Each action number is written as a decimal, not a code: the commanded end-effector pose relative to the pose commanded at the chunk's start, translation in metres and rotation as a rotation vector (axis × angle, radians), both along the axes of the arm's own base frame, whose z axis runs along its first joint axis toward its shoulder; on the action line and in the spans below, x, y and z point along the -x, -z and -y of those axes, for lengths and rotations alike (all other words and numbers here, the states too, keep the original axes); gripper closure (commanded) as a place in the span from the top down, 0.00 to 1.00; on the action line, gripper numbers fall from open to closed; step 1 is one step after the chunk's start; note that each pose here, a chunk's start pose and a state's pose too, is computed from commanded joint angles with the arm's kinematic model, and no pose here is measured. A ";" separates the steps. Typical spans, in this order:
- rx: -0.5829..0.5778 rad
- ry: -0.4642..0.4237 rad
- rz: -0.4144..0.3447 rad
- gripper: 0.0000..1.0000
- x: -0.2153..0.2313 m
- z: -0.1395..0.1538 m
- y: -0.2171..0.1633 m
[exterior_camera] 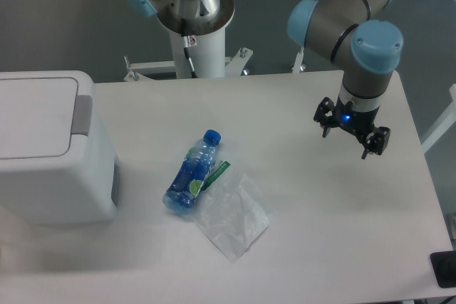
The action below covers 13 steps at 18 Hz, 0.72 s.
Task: Open the trash can
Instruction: 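Raise the open gripper above the table beside the bottle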
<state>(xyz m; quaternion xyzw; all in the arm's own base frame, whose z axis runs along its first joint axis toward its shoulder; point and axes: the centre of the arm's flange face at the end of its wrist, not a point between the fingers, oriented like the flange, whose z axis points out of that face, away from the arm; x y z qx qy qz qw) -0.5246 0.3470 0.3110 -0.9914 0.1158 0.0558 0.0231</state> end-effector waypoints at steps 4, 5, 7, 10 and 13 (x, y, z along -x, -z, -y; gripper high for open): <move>0.001 -0.001 0.003 1.00 -0.002 -0.001 0.003; -0.010 0.000 0.004 1.00 -0.002 -0.002 0.002; -0.011 0.000 0.011 1.00 -0.005 -0.002 0.007; -0.001 -0.073 0.011 1.00 -0.015 0.002 0.006; -0.008 -0.125 -0.010 1.00 -0.020 -0.001 -0.012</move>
